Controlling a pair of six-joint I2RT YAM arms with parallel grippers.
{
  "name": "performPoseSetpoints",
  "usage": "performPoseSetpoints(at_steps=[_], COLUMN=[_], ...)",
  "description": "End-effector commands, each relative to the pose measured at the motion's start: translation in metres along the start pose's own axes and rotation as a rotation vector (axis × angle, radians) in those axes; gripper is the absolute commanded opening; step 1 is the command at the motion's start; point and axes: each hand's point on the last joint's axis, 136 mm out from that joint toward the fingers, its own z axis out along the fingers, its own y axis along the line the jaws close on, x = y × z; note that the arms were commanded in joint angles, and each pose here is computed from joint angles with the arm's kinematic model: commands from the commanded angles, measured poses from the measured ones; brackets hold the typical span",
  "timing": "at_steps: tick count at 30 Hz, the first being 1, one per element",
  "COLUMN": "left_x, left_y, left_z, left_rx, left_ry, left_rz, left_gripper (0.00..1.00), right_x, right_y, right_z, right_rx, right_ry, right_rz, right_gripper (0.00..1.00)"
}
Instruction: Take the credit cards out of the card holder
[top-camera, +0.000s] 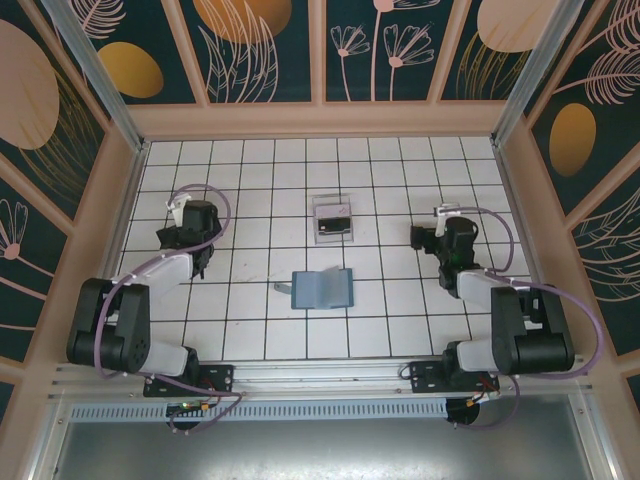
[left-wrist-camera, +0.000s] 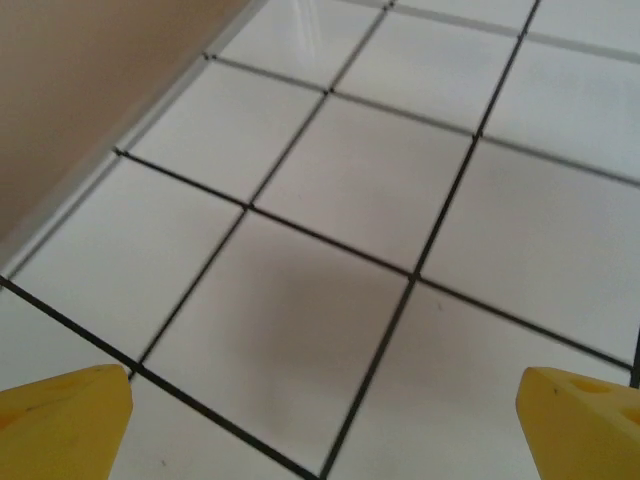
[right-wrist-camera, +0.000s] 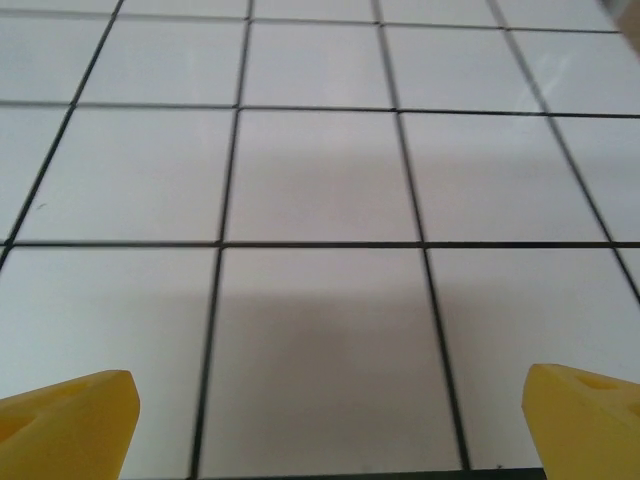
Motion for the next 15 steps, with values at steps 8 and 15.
performPoseSetpoints(at_steps=[8, 15], left_x=[-0.042, -0.032], left_y=[0.001, -0.005], left_z=[-0.002, -0.019], left_rx=[0.18, 0.317], left_ry=[-0.385, -0.454], left_rz=[-0.037, -0.022], left_gripper=[0.98, 0.99], right_x=[-0.045, -0.036], right_y=[-0.022, -0.024], right_z=[-0.004, -0.009], right_rx=[0.025, 0.005], right_ry=[-0.321, -0.344], right_rz=[0.16, 0.172], right_gripper=[0.99, 0.99])
